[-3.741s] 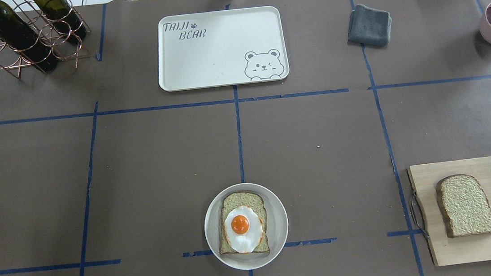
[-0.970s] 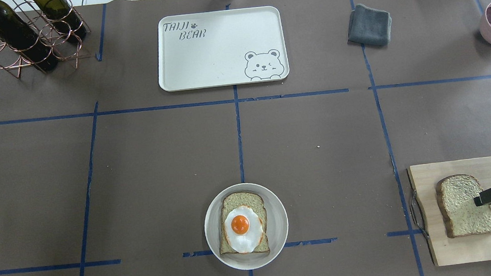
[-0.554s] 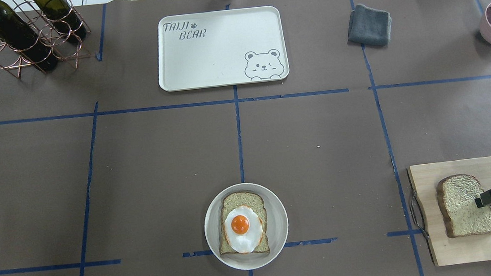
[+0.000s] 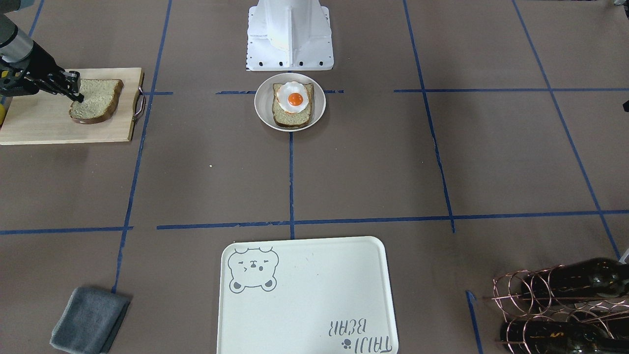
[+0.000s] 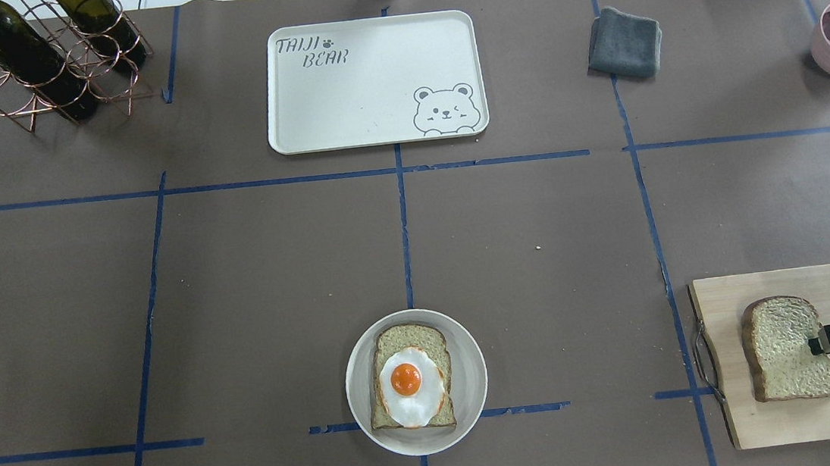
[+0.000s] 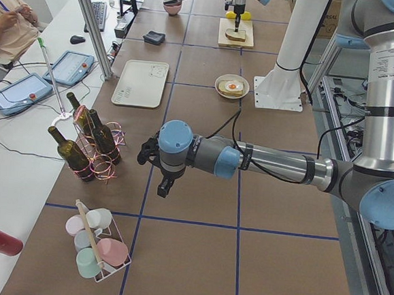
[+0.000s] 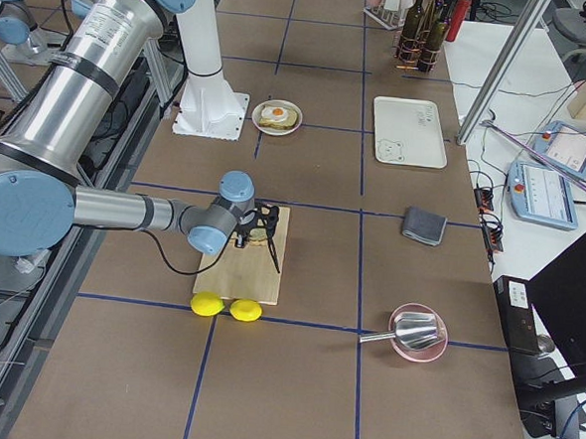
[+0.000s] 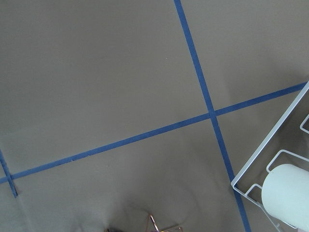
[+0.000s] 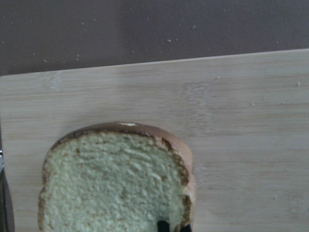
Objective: Make sandwich and place on tray
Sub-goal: 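Lower the right gripper onto the bread slice on the cutting board and grasp it, then lift the bread slice with the right gripper and carry it over the egg plate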
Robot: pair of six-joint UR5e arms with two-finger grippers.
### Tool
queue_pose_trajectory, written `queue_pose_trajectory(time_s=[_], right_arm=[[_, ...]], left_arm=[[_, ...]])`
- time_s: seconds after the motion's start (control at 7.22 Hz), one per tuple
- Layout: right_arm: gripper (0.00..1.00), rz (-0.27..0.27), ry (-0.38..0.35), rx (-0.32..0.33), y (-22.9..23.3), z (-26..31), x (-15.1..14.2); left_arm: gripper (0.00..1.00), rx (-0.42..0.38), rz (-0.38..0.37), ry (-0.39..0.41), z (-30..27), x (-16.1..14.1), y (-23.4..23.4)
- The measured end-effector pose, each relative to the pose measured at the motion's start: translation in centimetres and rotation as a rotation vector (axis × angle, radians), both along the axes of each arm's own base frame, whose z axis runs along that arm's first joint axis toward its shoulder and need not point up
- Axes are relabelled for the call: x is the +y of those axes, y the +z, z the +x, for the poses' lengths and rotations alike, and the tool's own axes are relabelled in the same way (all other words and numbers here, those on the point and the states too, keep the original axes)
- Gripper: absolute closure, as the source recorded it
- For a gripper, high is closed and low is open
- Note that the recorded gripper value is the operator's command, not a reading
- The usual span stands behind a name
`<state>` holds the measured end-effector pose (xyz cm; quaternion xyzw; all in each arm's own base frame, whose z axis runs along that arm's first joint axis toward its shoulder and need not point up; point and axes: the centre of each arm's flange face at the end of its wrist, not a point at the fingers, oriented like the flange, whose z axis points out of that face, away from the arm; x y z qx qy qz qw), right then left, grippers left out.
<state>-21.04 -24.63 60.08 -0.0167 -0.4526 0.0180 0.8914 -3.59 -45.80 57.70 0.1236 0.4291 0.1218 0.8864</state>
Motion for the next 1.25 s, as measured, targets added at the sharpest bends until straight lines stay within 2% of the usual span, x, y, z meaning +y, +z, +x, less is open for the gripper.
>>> queue_pose_trajectory(time_s=[0.42, 0.55, 0.83, 1.25], right_arm=[[1.00, 0.023, -0.009, -0.052, -0.7, 0.3, 0.3], [1.00, 0.038, -0.017, -0.094, -0.9, 0.7, 0.7], [1.00, 0.032, -0.001, -0.201, -3.2, -0.1, 0.4], [1.00, -0.045, 0.052, -0.425, -12.7, -7.9, -3.3]], left_arm=[[0.00, 0.000, 0.003, 0.000, 0.0, 0.0, -0.1], [0.00, 0.000, 0.005, 0.000, 0.0, 0.0, -0.2], [0.00, 0.000, 0.009, 0.000, -0.1, 0.0, -0.4], [0.00, 0.000, 0.013, 0.000, -0.1, 0.0, -0.6]])
